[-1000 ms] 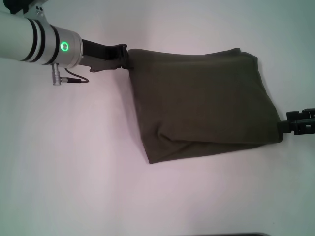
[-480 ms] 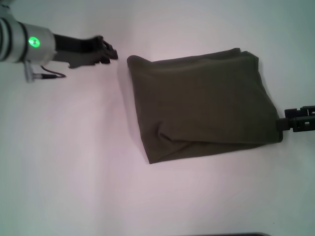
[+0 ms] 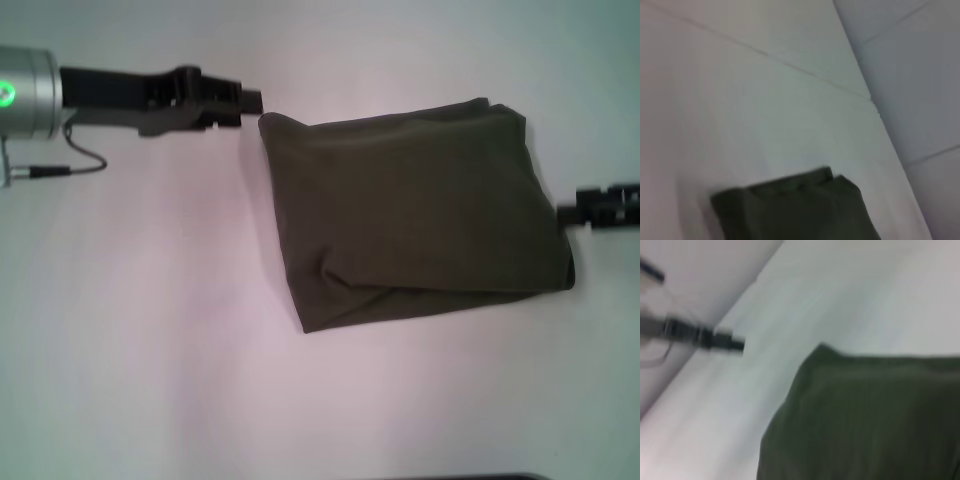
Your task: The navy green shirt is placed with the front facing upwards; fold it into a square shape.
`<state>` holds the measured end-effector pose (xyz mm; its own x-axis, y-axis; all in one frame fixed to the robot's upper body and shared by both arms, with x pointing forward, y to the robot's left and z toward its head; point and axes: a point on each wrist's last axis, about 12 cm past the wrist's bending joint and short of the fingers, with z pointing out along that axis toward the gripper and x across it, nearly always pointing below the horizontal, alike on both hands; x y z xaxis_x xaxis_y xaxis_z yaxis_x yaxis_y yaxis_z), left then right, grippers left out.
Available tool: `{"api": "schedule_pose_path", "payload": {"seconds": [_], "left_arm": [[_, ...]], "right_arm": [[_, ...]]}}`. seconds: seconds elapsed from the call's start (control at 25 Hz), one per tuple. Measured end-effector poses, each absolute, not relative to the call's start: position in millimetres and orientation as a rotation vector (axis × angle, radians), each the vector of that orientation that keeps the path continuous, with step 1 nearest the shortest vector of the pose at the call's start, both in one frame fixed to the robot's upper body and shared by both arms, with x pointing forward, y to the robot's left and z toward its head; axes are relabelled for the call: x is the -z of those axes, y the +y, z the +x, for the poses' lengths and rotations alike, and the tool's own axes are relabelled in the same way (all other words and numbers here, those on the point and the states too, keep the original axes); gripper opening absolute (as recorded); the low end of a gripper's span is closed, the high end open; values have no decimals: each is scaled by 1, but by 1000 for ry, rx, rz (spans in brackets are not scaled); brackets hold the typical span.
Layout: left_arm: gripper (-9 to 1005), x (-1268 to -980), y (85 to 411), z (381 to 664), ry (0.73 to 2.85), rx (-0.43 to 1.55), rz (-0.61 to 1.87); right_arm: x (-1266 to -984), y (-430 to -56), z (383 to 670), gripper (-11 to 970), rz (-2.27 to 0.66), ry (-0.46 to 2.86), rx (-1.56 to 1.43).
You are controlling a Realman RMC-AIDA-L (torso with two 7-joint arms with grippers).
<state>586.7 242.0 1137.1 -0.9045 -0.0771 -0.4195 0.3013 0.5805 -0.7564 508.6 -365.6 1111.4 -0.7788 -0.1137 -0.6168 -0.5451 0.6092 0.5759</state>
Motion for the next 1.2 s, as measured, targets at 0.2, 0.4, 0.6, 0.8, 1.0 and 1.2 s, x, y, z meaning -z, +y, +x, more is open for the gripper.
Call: {"api": "schedule_pose_path", "payload": {"seconds": [0.2, 0.4, 0.6, 0.8, 1.0, 1.2], "left_arm": [[417, -1130, 252, 577, 2437, 1306, 153], [602, -1119, 261, 568, 2474, 1298, 135], [697, -1106, 265, 560, 2504, 1296, 93], [710, -1099, 258, 552, 2530, 1343, 122], [711, -1090, 246, 545, 2569, 1354, 157], [710, -1077, 234, 546, 2610, 1333, 109]], "right_arm": [[-1130, -363, 527, 839, -433, 2215, -1104], [-1135, -360, 533, 839, -405, 2199, -1131], [-1134, -364, 530, 839, -369, 2210, -1133], [-1133, -368, 527, 839, -354, 2217, -1129], [-1130, -367, 527, 839, -349, 2227, -1139], [-1129, -366, 526, 838, -342, 2226, -1152]]}}
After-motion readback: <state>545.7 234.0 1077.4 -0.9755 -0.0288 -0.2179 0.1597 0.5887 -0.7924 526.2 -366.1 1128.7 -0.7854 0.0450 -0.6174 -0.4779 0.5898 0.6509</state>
